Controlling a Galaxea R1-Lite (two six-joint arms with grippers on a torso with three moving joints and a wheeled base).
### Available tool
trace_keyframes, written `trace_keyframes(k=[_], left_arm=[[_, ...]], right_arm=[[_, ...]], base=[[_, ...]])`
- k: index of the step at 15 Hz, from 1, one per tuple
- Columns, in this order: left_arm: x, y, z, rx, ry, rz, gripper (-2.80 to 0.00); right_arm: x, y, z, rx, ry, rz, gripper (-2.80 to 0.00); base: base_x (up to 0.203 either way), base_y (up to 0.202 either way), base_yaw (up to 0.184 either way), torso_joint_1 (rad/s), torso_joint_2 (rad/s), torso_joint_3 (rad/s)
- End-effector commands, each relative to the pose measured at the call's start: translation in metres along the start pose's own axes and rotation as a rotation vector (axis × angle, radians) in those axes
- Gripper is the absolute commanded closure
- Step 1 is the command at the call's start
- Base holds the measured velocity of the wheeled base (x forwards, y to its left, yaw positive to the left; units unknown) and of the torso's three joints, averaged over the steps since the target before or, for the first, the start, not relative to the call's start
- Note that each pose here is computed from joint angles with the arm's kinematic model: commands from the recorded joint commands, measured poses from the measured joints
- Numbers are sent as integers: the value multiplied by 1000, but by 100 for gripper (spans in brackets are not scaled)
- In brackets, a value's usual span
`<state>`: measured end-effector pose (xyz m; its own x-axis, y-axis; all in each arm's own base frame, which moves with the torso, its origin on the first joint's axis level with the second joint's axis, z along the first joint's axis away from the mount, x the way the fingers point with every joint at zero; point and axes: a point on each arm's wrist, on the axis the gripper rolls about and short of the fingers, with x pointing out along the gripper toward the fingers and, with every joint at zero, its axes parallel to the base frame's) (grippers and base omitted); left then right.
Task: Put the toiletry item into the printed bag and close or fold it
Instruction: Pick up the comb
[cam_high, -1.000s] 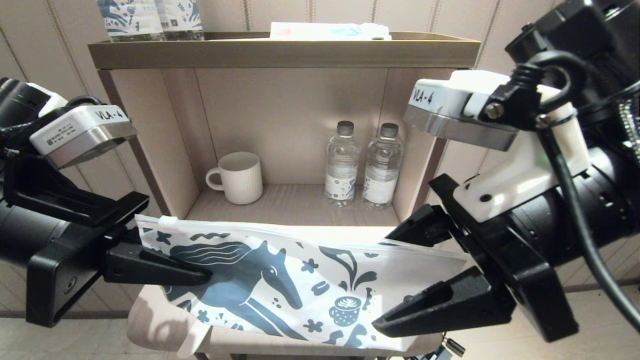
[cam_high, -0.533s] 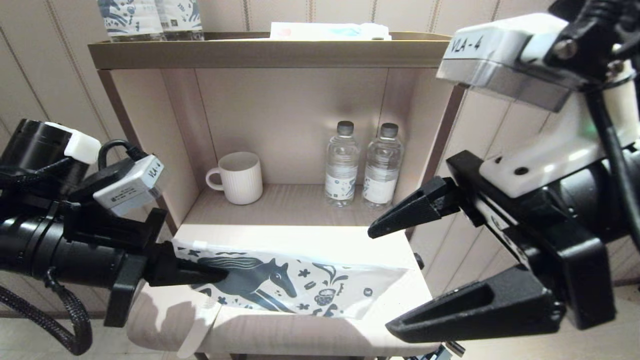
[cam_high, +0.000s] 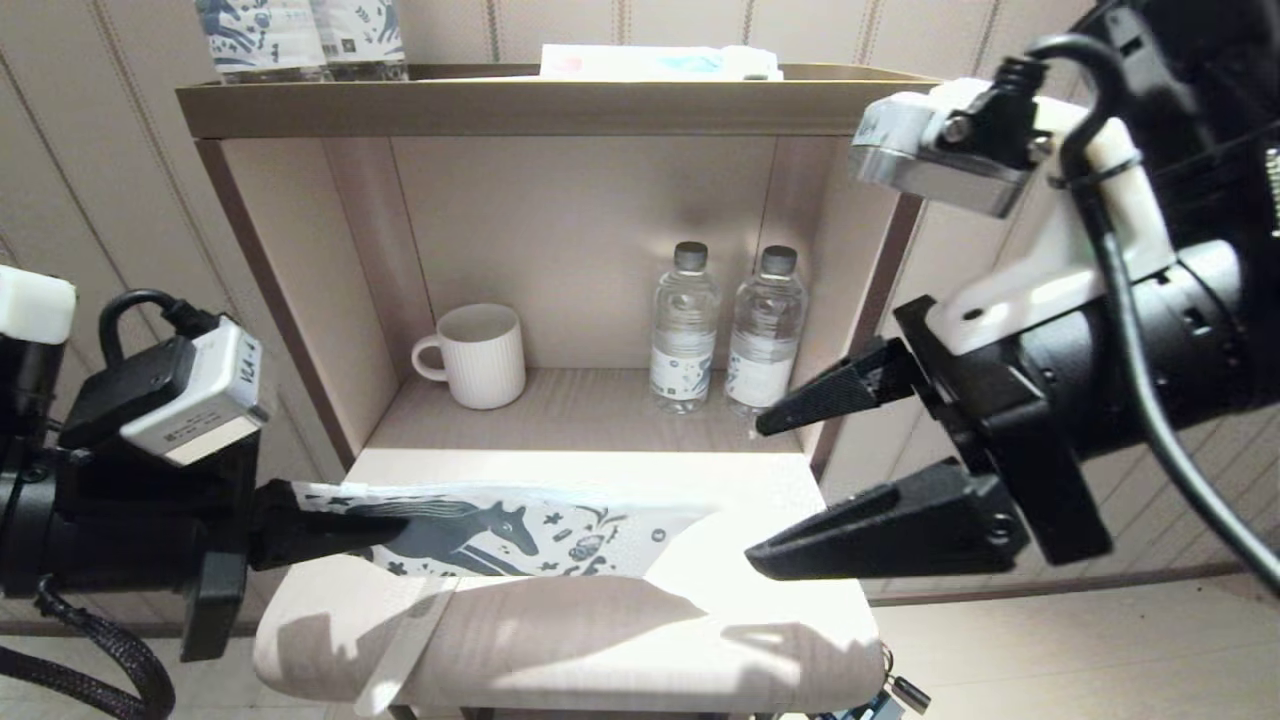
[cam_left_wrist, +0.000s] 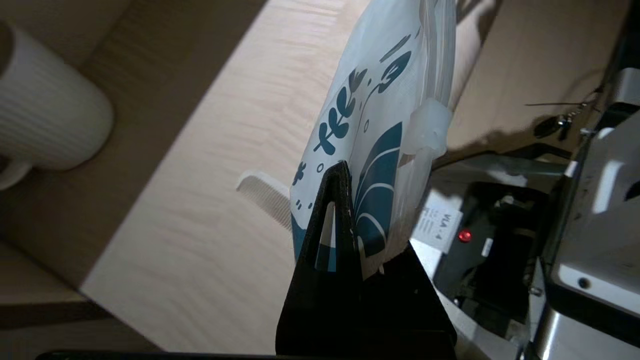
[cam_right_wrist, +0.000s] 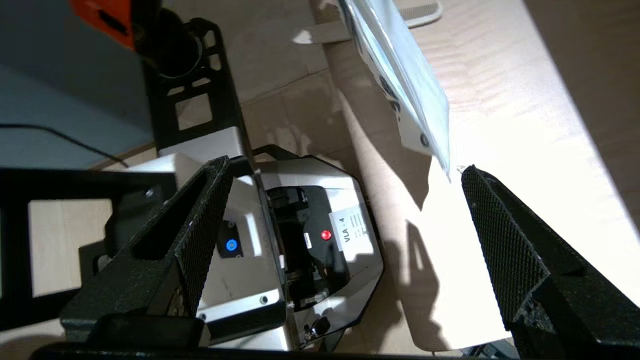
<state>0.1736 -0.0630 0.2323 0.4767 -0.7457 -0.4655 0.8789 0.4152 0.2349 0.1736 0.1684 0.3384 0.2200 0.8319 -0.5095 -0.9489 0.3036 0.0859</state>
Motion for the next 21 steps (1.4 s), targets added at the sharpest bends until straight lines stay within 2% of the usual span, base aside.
trace_keyframes(k=[1,4,7,9,12,18,21], left_arm=[[-14,-2,-3,5,-18,66,0],[-30,1,-7,-48,-24,165,0],[-44,-1,-10,-66,-26,232,0],[-53,-11,-12,-48,-41,269,0],[-64,-30,-16,17,-95,329,0],[-66,-15,-20,-86,-82,425,0],[-66,-8,-16,-125,-126,481,0]], right_arm=[[14,-9,-1,40,26,-54,-280],[38,-15,3,116,28,-147,-280],[51,-17,6,136,26,-173,-280],[57,-15,8,134,19,-194,-280],[69,-20,9,152,16,-203,-280],[142,-32,15,252,64,-309,-280],[172,-38,12,275,93,-340,-280]], base=[[0,0,0,0,0,0],[0,0,0,0,0,0],[0,0,0,0,0,0],[0,0,0,0,0,0],[0,0,0,0,0,0],[0,0,0,0,0,0],[0,0,0,0,0,0]])
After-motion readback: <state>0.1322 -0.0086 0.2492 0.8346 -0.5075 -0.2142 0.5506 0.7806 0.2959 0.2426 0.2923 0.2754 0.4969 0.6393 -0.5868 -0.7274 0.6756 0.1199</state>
